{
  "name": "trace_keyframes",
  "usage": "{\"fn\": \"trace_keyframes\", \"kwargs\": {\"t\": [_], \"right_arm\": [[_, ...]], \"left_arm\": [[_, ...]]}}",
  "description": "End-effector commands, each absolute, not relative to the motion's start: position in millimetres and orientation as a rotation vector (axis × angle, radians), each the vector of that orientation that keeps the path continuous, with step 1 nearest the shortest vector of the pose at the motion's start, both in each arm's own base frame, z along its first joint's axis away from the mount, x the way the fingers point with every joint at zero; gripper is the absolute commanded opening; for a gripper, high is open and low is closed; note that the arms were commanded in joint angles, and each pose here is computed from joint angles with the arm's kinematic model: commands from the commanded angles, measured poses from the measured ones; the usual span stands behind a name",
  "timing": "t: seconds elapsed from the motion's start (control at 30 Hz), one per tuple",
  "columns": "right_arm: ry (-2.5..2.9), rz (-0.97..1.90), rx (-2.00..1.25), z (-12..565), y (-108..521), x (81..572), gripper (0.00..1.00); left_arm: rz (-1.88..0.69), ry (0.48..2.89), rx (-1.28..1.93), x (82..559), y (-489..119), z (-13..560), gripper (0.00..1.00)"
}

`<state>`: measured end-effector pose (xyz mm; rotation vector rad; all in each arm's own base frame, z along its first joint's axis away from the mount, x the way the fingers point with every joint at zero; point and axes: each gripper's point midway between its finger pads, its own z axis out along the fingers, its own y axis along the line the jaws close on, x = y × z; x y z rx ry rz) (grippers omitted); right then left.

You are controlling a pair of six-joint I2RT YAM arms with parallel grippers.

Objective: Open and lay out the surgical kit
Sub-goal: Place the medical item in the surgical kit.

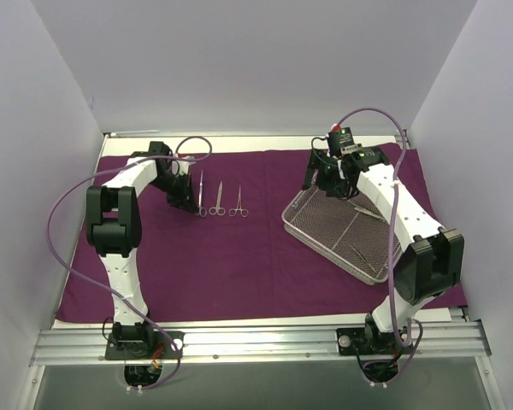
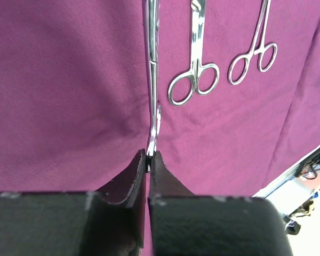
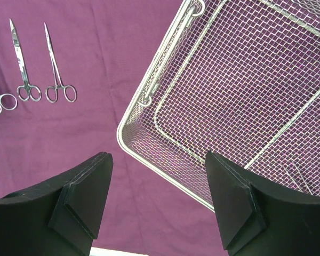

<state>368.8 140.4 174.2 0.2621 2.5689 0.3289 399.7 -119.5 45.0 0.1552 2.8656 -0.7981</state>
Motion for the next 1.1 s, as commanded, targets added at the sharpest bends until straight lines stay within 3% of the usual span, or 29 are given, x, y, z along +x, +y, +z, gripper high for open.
{"fn": "trace_keyframes", "kwargs": {"t": [0.0, 0.33, 0.67, 0.87, 1.07], "right_arm": [[2.573, 0.330, 0.256, 175.8, 138.9, 372.3, 0.71], [2.573, 0.333, 0.276, 175.0, 135.4, 374.2, 0.71], [2.593, 0.281, 0.373, 167.0, 124.0, 373.8, 0.71], [2.607, 0.035, 0.753, 127.3, 57.4, 358.5, 0.69], [2.568, -0.108, 1.084, 77.1, 5.5, 330.8, 0.61]], "left_arm": [[-0.767, 2.861, 0.122, 410.8, -112.3, 47.1, 0.09], [-0.721, 2.908, 0.069, 412.3, -100.2, 34.5, 0.16], [-0.664, 2.908, -0.023, 415.7, -84.2, 34.2, 0.58], [-0.509, 2.825, -0.217, 425.5, -71.4, 92.7, 0.64], [-0.566, 2.618, -0.076, 412.4, -115.9, 160.8, 0.66]]}}
